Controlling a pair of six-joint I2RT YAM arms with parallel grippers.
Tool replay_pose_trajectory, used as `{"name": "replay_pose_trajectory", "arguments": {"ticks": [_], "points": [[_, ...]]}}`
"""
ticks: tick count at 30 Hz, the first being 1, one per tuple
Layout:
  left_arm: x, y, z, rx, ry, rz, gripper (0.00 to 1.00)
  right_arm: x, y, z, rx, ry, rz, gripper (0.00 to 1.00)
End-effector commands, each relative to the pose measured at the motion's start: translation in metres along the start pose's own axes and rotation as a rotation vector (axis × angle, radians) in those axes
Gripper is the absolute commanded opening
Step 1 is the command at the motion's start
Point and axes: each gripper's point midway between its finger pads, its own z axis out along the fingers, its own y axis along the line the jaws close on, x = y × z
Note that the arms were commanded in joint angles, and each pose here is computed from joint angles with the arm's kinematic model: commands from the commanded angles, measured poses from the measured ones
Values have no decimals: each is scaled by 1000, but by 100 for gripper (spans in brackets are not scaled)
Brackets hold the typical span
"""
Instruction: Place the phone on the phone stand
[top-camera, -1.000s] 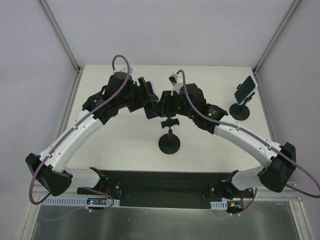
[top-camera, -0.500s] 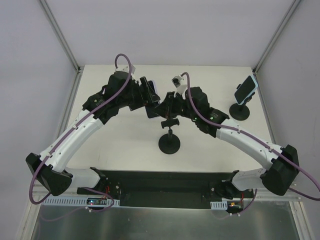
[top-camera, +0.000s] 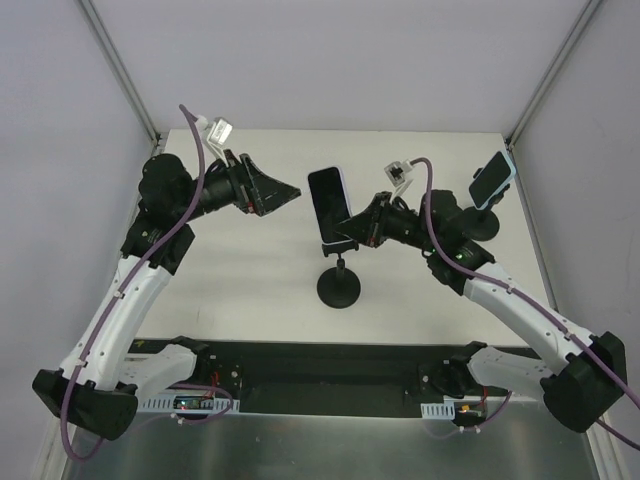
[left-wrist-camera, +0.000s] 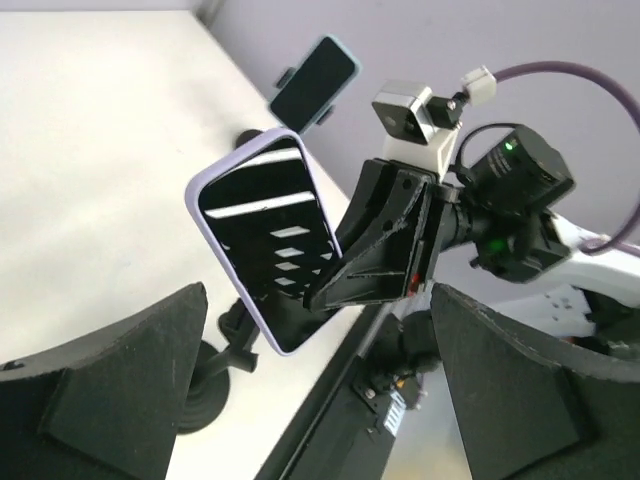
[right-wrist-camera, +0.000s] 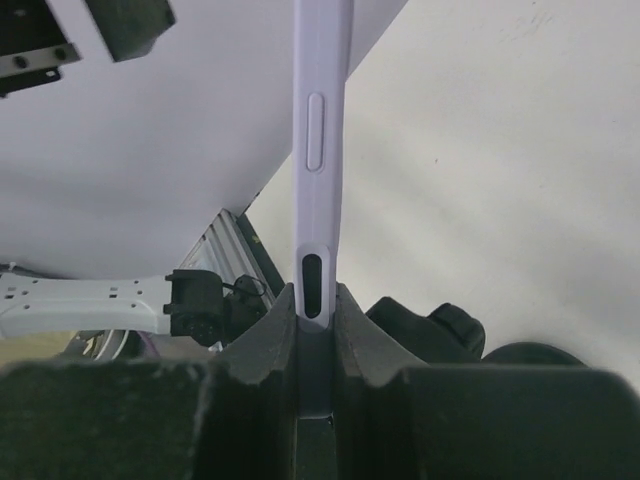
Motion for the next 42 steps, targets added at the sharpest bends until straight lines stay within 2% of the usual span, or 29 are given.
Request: {"name": "replay_pose_trajectory", "arguments": {"ticks": [1, 2, 5, 8, 9, 10, 13, 18, 23, 29, 42], "points": [[5, -41, -9, 370, 91, 27, 91, -39, 71, -37, -289, -125, -136, 1], [9, -41, -7, 398, 123, 16, 92, -41, 73, -42, -296, -135, -140, 1], [6, -42, -4, 427, 124, 12, 97, -47, 86, -56, -337, -163, -178, 1], [1, -43, 1, 459, 127, 24, 95, -46, 95, -64, -370, -162, -198, 1], [5, -49, 0, 492, 151, 4, 93, -45, 96, -64, -375, -158, -193, 1], [5, -52, 2, 521, 156, 12, 87, -43, 96, -64, -381, -151, -194, 1], [11, -74, 3, 613, 186, 49, 76, -42, 98, -64, -397, -149, -193, 1], [22, -97, 9, 680, 212, 66, 74, -42, 101, -64, -424, -143, -198, 1], [16, -93, 21, 654, 211, -2, 65, -38, 101, -63, -441, -130, -205, 1], [13, -86, 35, 644, 237, -75, 49, -33, 99, -64, -444, -126, -213, 1], [16, -92, 39, 670, 244, -79, 26, -27, 86, -60, -401, -125, -220, 1]]}}
